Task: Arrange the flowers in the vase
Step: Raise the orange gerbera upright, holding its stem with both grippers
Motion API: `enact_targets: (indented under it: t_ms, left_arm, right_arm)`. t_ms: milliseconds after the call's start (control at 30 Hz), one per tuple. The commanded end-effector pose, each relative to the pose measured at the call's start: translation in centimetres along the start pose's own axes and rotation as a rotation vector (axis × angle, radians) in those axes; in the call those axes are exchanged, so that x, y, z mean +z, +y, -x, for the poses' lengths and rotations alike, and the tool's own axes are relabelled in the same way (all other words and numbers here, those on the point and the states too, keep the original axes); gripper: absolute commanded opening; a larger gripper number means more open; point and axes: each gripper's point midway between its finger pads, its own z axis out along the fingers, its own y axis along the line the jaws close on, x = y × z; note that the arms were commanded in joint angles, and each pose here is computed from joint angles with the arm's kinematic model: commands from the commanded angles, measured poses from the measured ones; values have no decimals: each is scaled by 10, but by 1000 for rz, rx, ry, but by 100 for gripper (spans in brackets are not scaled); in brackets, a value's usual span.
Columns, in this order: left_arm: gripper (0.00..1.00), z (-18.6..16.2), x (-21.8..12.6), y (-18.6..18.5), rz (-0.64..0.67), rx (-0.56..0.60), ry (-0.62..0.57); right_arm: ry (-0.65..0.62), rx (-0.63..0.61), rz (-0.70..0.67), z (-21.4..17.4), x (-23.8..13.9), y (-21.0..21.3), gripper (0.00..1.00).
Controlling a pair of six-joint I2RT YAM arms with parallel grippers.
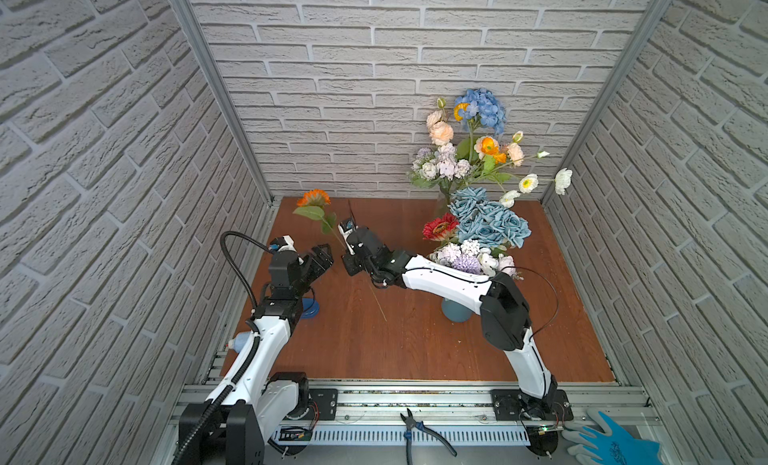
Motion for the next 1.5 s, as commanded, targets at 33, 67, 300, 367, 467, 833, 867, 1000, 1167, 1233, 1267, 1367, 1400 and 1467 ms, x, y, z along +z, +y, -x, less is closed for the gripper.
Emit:
enact_targets:
  t_ms: [33,67,300,367,467,833,867,1000,1167,1233,1267,1367,1400,1467]
  left_arm:
    - [90,34,-22,-63,-251,-38,-82]
    - [90,39,-28,-74,-299,-49,-92]
    - [81,68,-64,-138,-551,-51,-127]
    - [78,75,-73,-154,-625,-54,-130]
    - [78,84,-81,-180,-747,-53,-119]
    - [70,78,-80,-221,-887,-48,-59]
    - [69,75,-80,-224,-889,-36,-49]
    - [58,67,-78,-229,-892,-19,-22]
    - [46,59,-69,-229,-884,-26,21]
    - [41,56,-65,-228,-878,-30,34]
    - [39,54,-63,-228,-876,-31,42]
    - [34,51,-59,-226,-869,-35,52]
    - [31,51,-57,-226,-865,-35,53]
    - [26,50,-56,-224,-857,-36,52]
  right_arm:
    - [-142,-28,62,55,-42,8,5]
    - [-159,-28,67,62,-50,7,5]
    - [-270,-55,106,98,-103,8,5]
    - [-297,-60,128,102,-116,10,5]
    - [-326,-71,149,106,-133,12,5]
    - [-363,-77,97,104,-152,-2,5]
    - [-366,-81,91,104,-153,-3,5]
    - [-373,-96,78,106,-154,-5,5]
    - [-396,-104,57,108,-156,-9,5]
    - [-401,-107,56,109,-156,-9,5]
    - [-401,-108,55,109,-156,-9,5]
    - [-407,-111,55,109,-157,-9,5]
    - [-408,-112,53,109,-157,-9,5]
    - [-406,-114,54,109,-157,-9,5]
